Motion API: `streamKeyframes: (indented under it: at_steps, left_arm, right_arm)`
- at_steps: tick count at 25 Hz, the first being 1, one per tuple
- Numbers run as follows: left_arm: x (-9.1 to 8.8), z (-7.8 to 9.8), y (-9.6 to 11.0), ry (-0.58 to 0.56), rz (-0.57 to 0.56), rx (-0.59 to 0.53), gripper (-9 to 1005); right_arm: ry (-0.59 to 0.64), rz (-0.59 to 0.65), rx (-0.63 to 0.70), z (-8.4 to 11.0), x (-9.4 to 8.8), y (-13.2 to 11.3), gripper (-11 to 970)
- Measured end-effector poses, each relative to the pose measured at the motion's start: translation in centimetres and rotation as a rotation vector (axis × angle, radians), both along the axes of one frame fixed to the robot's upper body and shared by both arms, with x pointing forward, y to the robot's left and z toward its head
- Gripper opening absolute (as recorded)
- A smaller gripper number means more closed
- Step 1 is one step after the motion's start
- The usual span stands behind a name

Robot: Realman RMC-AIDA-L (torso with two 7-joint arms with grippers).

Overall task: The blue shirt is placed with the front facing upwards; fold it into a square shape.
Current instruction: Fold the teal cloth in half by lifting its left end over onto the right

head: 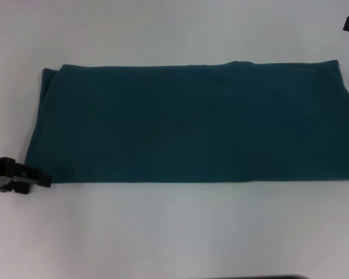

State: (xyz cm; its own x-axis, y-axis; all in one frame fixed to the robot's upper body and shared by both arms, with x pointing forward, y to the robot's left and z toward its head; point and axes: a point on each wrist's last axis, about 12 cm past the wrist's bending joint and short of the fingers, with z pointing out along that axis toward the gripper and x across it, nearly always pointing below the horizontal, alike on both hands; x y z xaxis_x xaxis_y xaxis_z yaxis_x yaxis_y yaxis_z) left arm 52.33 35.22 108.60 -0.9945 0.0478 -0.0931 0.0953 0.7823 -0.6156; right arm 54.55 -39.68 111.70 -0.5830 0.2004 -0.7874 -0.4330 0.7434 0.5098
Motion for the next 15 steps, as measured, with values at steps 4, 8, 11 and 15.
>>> streamKeyframes:
  at_steps: [4, 8, 11, 15]
  left_arm:
    - [0.04, -0.02, 0.08, 0.004, 0.002, 0.01, 721]
    - [0.22, 0.04, 0.06, 0.002, 0.001, 0.019, 721]
    - [0.41, 0.14, -0.07, -0.001, -0.005, 0.022, 721]
    - [0.71, 0.28, -0.36, -0.004, -0.017, 0.025, 720]
  right_arm:
    - [-0.002, -0.003, 0.004, 0.0, -0.09, -0.06, 930]
    - [-0.006, -0.006, 0.009, 0.04, -0.11, -0.09, 930]
    - [-0.007, -0.007, 0.01, 0.04, -0.13, -0.12, 929]
    - [-0.006, -0.007, 0.01, 0.01, -0.17, -0.14, 929]
